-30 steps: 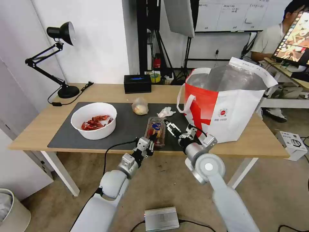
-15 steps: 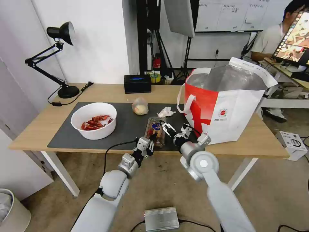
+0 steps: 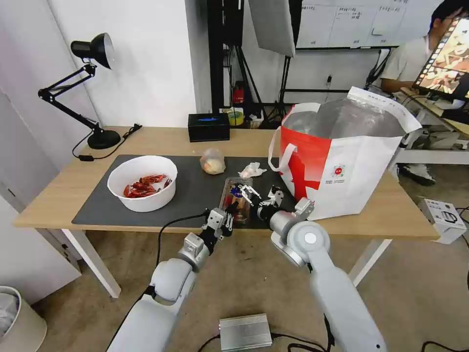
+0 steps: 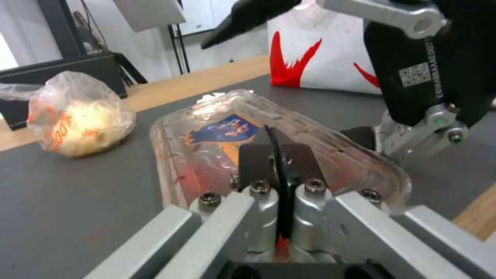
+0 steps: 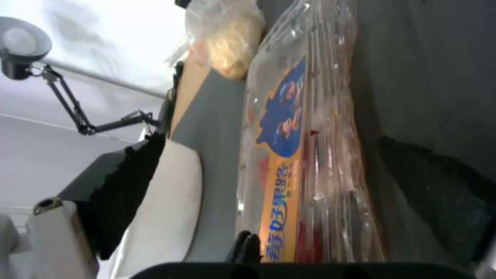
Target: Pick up the trash from the table and place it into the takeout bag.
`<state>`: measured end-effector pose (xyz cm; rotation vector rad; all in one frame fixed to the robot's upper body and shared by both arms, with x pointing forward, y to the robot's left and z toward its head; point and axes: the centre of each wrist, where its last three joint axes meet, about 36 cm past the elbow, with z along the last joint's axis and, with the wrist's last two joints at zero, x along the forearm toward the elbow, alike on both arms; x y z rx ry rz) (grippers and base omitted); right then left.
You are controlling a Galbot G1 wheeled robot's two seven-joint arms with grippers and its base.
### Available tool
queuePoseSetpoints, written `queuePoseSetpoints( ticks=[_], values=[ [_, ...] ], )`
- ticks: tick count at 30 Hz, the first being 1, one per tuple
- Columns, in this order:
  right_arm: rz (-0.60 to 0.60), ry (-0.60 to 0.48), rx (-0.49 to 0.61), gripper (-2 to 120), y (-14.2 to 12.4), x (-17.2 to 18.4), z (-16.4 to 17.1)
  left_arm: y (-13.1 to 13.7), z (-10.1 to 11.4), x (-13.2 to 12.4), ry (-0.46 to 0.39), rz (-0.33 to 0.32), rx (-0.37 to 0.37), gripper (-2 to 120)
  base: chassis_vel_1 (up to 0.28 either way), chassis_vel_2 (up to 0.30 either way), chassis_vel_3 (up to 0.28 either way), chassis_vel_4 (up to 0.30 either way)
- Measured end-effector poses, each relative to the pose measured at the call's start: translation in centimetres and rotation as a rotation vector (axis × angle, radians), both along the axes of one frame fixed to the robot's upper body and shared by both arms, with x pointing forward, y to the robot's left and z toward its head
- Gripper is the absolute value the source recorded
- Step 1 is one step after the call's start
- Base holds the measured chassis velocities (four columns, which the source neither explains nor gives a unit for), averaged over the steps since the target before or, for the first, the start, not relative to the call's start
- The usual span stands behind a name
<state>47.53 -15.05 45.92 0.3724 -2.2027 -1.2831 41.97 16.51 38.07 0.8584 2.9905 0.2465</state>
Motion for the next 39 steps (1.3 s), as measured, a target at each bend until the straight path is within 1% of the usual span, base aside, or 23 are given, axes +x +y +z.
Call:
queuePoseSetpoints(
  ticks=[5,8,11,12,14,16,17,19,20,21,22,24,25,26,28,29,30,32,33,34,36,37,39],
  values=[
    [0.001,0.012,-0.001,98,-0.1,0.3,-0.2,0.2,0.0,0.0,-0.001,0.004,0.0,0,0.0,0.0,0.0,0.0],
    [0.003,0.021,-0.004,94,-0.1,0.4,-0.4,0.3,0.0,-0.1,0.0,0.006,0.001,0,0.0,0.0,0.0,0.0],
    [0.003,0.027,-0.004,80,-0.1,0.4,-0.6,0.4,-0.1,-0.2,0.005,0.006,-0.002,0,0.0,0.0,0.0,0.0],
    [0.003,0.027,-0.004,80,-0.1,0.4,-0.6,0.4,-0.1,-0.2,0.005,0.006,-0.002,0,0.0,0.0,0.0,0.0],
    [0.004,0.029,-0.004,72,-0.1,0.4,-0.7,0.5,-0.1,-0.3,0.009,0.005,-0.008,0,0.0,0.0,0.0,0.0],
    [0.004,0.03,-0.004,70,-0.1,0.4,-0.8,0.5,-0.1,-0.3,0.01,0.004,-0.009,1,0.0,0.0,0.0,0.0],
    [0.004,0.03,-0.004,63,-0.1,0.4,-0.8,0.5,-0.1,-0.4,0.01,0.004,-0.011,5,0.0,0.0,0.0,0.0],
    [0.004,0.03,-0.004,63,-0.1,0.4,-0.8,0.5,-0.1,-0.4,0.01,0.004,-0.011,5,0.0,0.0,0.0,0.0],
    [0.004,0.032,-0.004,51,-0.1,0.4,-0.9,0.6,-0.2,-0.4,0.013,0.003,-0.013,19,0.0,0.0,0.0,0.0],
    [0.004,0.033,-0.003,44,-0.1,0.4,-1.1,0.6,-0.2,-0.4,0.014,0.003,-0.016,25,0.0,0.0,0.0,0.0],
    [0.004,0.033,-0.003,44,-0.1,0.4,-1.1,0.6,-0.2,-0.4,0.014,0.003,-0.016,25,0.0,0.0,0.0,0.0],
    [0.003,0.039,-0.007,34,-0.2,0.4,-1.5,0.4,-0.2,-0.5,0.021,0.0,-0.034,36,0.0,0.0,0.0,0.0],
    [0.002,0.043,-0.009,32,-0.2,0.4,-1.7,0.3,-0.3,-0.6,0.026,-0.002,-0.044,39,0.0,0.0,0.0,0.0],
    [0.002,0.043,-0.009,32,-0.2,0.4,-1.7,0.3,-0.3,-0.6,0.026,-0.002,-0.044,39,0.0,0.0,0.0,0.0],
    [-0.003,0.053,-0.015,18,-0.3,0.5,-2.1,-0.1,-0.1,-0.9,0.039,-0.012,-0.078,51,0.0,0.0,0.0,0.0],
    [-0.005,0.054,-0.015,14,-0.4,0.6,-2.2,-0.1,0.1,-1.0,0.041,-0.013,-0.096,56,0.0,0.0,0.0,0.0],
    [-0.005,0.054,-0.015,14,-0.4,0.6,-2.2,-0.1,0.1,-1.0,0.041,-0.013,-0.096,56,0.0,0.0,0.0,0.0],
    [-0.008,0.05,-0.02,4,-0.3,0.6,-2.3,0.2,0.9,-1.0,0.044,-0.001,-0.136,66,0.0,0.0,0.0,0.0],
    [-0.008,0.05,-0.02,4,-0.3,0.6,-2.3,0.2,0.9,-1.0,0.044,-0.001,-0.136,66,0.0,0.0,0.0,0.0],
    [-0.01,0.05,-0.021,1,-0.2,0.6,-2.4,0.4,1.3,-1.0,0.045,0.01,-0.159,72,0.0,0.0,0.0,0.0],
    [-0.013,0.049,-0.023,1,-0.2,0.5,-2.5,1.0,2.4,-0.9,0.042,0.035,-0.203,81,0.0,0.0,0.0,0.0],
    [-0.013,0.049,-0.023,1,-0.2,0.5,-2.5,1.0,2.4,-0.9,0.042,0.035,-0.203,81,0.0,0.0,0.0,0.0],
    [-0.018,0.048,-0.022,1,-0.2,0.5,-2.6,1.9,3.4,-0.8,0.046,0.068,-0.252,90,0.0,0.0,0.0,0.0]
  ],
)
